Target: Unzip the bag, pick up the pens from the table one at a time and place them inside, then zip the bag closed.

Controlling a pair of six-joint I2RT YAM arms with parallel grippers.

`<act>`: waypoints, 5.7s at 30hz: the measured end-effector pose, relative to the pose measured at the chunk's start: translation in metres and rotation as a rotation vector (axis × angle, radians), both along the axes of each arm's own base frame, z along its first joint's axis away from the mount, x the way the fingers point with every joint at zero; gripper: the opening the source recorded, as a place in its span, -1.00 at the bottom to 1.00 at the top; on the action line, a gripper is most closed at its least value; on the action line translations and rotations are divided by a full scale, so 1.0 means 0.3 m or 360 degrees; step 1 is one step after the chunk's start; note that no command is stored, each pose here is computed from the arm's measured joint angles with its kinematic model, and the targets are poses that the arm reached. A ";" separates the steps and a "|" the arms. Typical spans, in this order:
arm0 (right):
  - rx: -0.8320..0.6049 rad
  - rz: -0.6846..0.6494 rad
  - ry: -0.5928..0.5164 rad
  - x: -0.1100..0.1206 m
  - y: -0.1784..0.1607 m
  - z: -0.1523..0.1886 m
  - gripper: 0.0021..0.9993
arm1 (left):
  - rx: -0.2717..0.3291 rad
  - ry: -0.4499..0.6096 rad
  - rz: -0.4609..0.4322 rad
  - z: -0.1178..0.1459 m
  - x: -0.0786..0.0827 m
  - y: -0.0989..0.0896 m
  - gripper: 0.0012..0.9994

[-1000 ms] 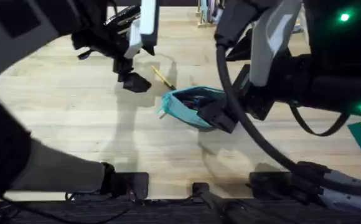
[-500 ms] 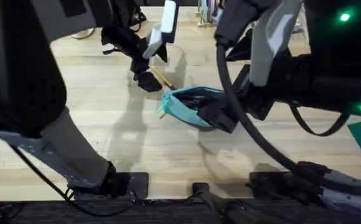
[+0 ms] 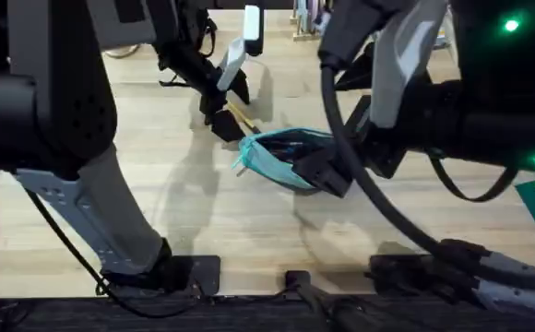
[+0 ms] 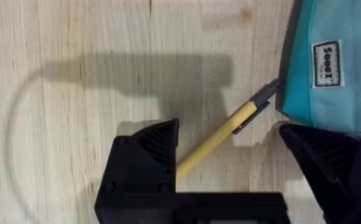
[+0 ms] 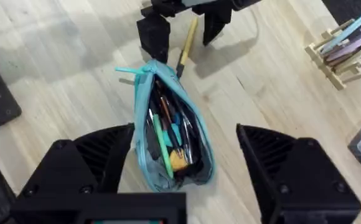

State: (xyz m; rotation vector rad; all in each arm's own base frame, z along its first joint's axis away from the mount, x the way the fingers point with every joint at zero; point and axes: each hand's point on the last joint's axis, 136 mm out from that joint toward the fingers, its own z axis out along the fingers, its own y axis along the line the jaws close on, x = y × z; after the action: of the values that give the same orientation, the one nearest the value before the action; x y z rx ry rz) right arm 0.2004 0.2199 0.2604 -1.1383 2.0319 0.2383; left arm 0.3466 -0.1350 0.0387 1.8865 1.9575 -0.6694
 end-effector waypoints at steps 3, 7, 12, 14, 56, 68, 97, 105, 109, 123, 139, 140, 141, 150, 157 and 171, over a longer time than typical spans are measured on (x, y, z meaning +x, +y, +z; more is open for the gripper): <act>0.0000 0.0000 0.0001 0.000 0.000 0.000 1.00 | -0.0007 0.0003 0.0005 -0.001 0.002 0.000 0.99; 0.0002 -0.0004 0.0003 0.000 0.000 0.000 1.00 | 0.0005 0.0003 0.0008 -0.003 0.003 0.003 0.99; 0.0002 -0.0004 0.0003 0.000 0.000 0.000 1.00 | 0.0018 -0.0001 0.0003 -0.004 0.004 0.004 0.99; 0.0002 -0.0004 0.0003 0.000 0.000 0.000 1.00 | 0.0027 -0.0003 0.0002 -0.005 0.005 0.006 0.99; -0.0032 -0.0057 -0.0033 0.018 -0.019 0.000 1.00 | 0.0154 -0.0048 0.0036 -0.004 0.024 0.032 -0.92; -0.0049 -0.0079 -0.0047 0.025 -0.028 0.000 1.00 | 0.0449 -0.0239 0.0097 0.104 0.027 0.165 -0.92; 0.0250 -0.0179 -0.0139 -0.090 -0.175 0.156 1.00 | 0.0332 -0.0845 0.0161 0.618 -0.128 0.156 -0.92; 0.0342 -0.0192 -0.0202 -0.173 -0.284 0.200 1.00 | 0.0145 -0.0935 -0.0049 0.715 -0.281 -0.059 -0.92; 0.0324 -0.0193 -0.0190 -0.195 -0.312 0.187 1.00 | 0.0086 -0.0896 -0.0146 0.711 -0.341 -0.148 -0.92; 0.0303 -0.0198 -0.0179 -0.210 -0.333 0.174 1.00 | -0.0075 -0.0346 0.0016 0.593 -0.401 -0.362 -0.91; 0.0301 -0.0199 -0.0180 -0.210 -0.334 0.174 1.00 | 0.0077 0.0116 0.0082 0.359 -0.391 -0.412 -0.91; 0.0299 -0.0204 -0.0182 -0.208 -0.336 0.174 1.00 | 0.0084 0.0139 0.0079 0.346 -0.391 -0.415 -0.91; 0.0295 -0.0210 -0.0186 -0.206 -0.338 0.174 1.00 | 0.0086 0.0174 0.0079 0.331 -0.394 -0.420 -0.91; 0.0285 -0.0230 -0.0199 -0.201 -0.345 0.175 1.00 | 0.0149 0.0302 0.0123 0.257 -0.393 -0.425 -0.91; 0.0285 -0.0230 -0.0198 -0.201 -0.345 0.174 1.00 | 0.0348 0.0158 0.0188 0.217 -0.343 -0.360 -0.91; 0.0285 -0.0231 -0.0198 -0.201 -0.346 0.174 1.00 | 0.0413 0.0108 0.0218 0.206 -0.322 -0.336 0.92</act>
State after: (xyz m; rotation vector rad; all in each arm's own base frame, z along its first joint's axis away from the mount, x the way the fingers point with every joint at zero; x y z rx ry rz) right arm 0.1402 0.1163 0.3127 -0.8707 1.9308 0.2639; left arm 0.2500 -0.2358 0.1006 1.8703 2.2878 -0.4640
